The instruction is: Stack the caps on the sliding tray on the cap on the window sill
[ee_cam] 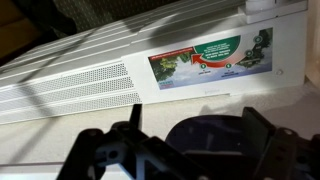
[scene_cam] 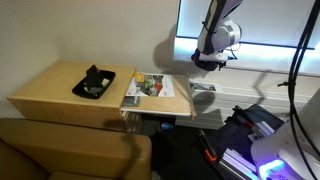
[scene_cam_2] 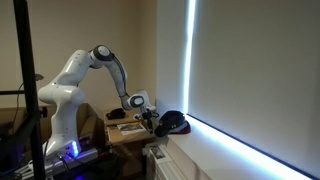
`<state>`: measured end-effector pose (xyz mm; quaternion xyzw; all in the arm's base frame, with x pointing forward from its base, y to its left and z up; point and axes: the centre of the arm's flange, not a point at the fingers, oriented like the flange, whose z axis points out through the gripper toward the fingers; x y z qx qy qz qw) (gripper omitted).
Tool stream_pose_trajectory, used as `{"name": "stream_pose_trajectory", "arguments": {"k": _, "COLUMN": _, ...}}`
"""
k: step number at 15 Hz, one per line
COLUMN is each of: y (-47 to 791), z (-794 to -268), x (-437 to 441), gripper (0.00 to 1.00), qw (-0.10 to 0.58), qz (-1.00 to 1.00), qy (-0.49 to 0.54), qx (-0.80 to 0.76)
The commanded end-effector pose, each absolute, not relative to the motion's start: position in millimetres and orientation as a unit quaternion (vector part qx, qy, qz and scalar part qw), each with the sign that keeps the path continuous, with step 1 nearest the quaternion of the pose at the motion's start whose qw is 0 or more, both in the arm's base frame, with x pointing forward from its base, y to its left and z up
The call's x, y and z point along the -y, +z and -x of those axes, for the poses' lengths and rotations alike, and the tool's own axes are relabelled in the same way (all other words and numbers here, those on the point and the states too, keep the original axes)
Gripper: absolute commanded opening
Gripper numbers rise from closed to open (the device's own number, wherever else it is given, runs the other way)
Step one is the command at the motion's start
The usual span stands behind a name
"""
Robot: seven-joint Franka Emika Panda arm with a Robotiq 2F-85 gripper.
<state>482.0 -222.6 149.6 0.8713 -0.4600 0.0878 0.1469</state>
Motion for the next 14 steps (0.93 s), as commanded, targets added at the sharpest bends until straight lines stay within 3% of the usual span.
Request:
{"name": "stream_pose_trajectory", "arguments": {"k": 1, "y": 150.1, "z": -482.4, "x": 223.0, "gripper": 1.00, "qw": 0.147, "qz": -0.871, "qy": 0.088, "qx": 0.461}}
{"name": "stream_pose_trajectory", "arguments": {"k": 14, "y": 130.2, "z": -473.4, "x": 226.4, "gripper": 1.00, "qw": 0.159, "qz": -0.862, "qy": 0.037, "qx": 0.480}}
